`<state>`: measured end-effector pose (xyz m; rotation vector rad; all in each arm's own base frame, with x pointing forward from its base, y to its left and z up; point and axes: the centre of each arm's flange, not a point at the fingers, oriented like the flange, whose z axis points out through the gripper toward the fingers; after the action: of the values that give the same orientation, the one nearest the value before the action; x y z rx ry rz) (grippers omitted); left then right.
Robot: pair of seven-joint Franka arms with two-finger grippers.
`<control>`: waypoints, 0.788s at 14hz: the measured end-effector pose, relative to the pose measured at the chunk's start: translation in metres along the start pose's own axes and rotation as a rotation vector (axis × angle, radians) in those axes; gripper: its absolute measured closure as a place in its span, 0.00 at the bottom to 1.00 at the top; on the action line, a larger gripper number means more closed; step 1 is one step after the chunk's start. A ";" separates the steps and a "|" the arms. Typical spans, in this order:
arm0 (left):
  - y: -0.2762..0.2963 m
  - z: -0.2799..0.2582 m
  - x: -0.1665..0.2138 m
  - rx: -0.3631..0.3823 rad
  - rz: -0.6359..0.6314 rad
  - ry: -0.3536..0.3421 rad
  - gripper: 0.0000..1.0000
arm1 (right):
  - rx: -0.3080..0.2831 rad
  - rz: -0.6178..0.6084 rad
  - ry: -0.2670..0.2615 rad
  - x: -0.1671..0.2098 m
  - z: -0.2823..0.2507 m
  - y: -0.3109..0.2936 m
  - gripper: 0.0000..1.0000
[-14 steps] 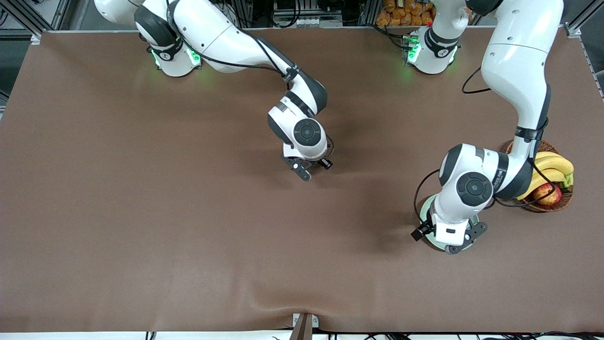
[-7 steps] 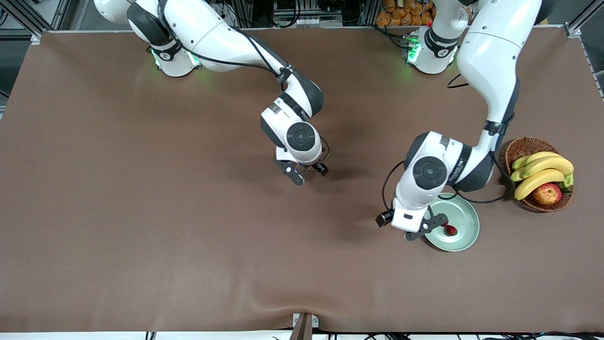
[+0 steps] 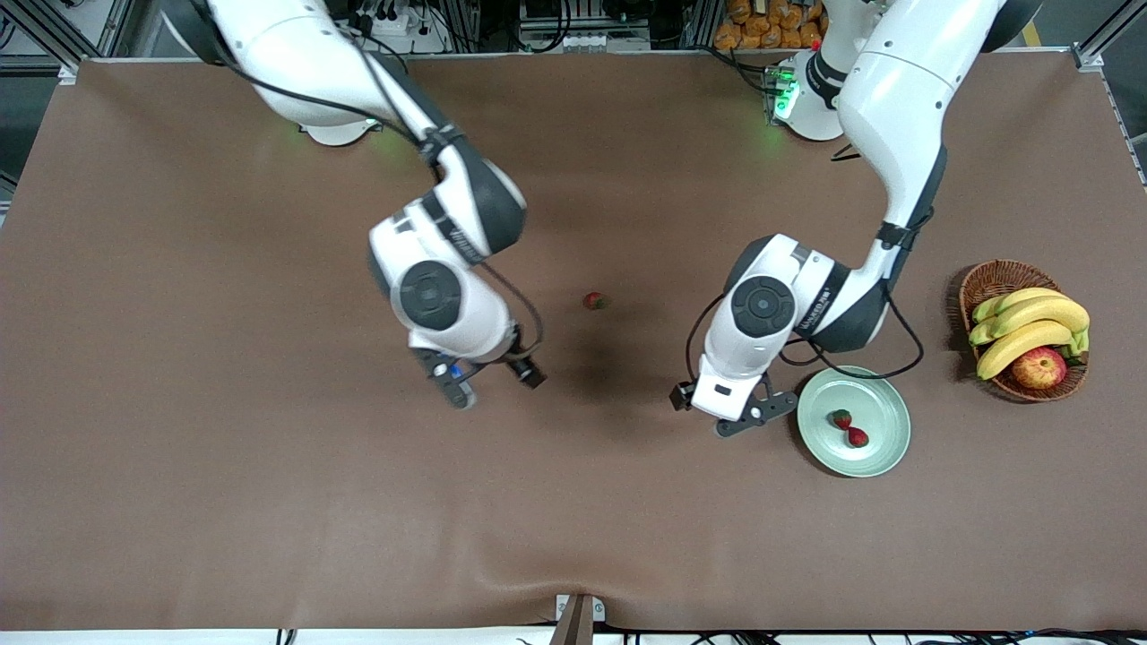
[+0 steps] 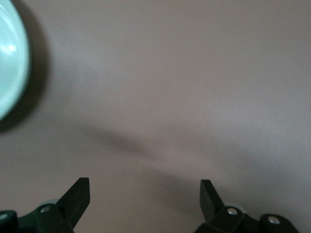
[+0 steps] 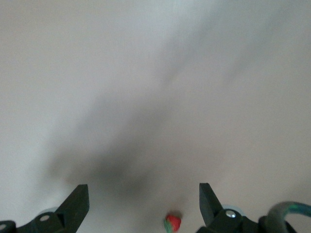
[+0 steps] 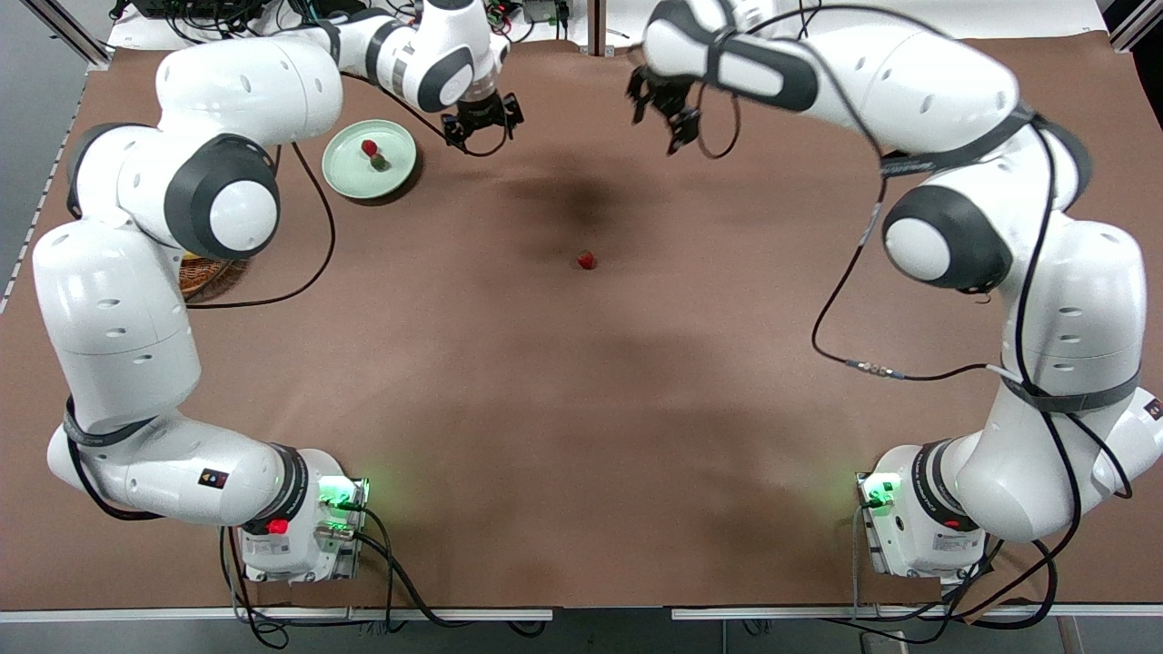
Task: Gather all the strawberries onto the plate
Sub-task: 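Grasp the last strawberry with the left gripper while the right gripper withdraws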
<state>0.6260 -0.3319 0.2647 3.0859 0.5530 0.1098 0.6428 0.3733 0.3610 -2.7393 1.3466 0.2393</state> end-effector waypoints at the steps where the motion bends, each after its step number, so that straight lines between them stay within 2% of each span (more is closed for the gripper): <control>1: 0.010 0.003 -0.012 -0.003 0.008 -0.006 0.00 | 0.017 -0.001 0.011 0.025 -0.014 0.004 0.00; 4: 0.059 0.010 -0.078 -0.010 0.055 -0.032 0.00 | 0.052 -0.048 0.054 0.096 -0.049 0.023 0.00; 6: 0.096 0.018 -0.146 -0.004 0.117 -0.050 0.00 | 0.061 -0.088 0.063 0.143 -0.066 0.040 0.00; 8: 0.122 0.033 -0.210 0.016 0.154 -0.067 0.00 | 0.045 -0.155 0.063 0.189 -0.082 0.065 0.00; 9: 0.126 0.041 -0.225 0.022 0.158 -0.072 0.00 | 0.035 -0.196 0.067 0.207 -0.091 0.077 0.00; 11: 0.120 0.058 -0.228 0.039 0.157 -0.082 0.00 | 0.018 -0.286 0.066 0.240 -0.114 0.104 0.00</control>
<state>0.4588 -0.5230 0.1937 3.1511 0.3137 -0.0275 0.7162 0.1066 0.4309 -2.9011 0.9448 0.1177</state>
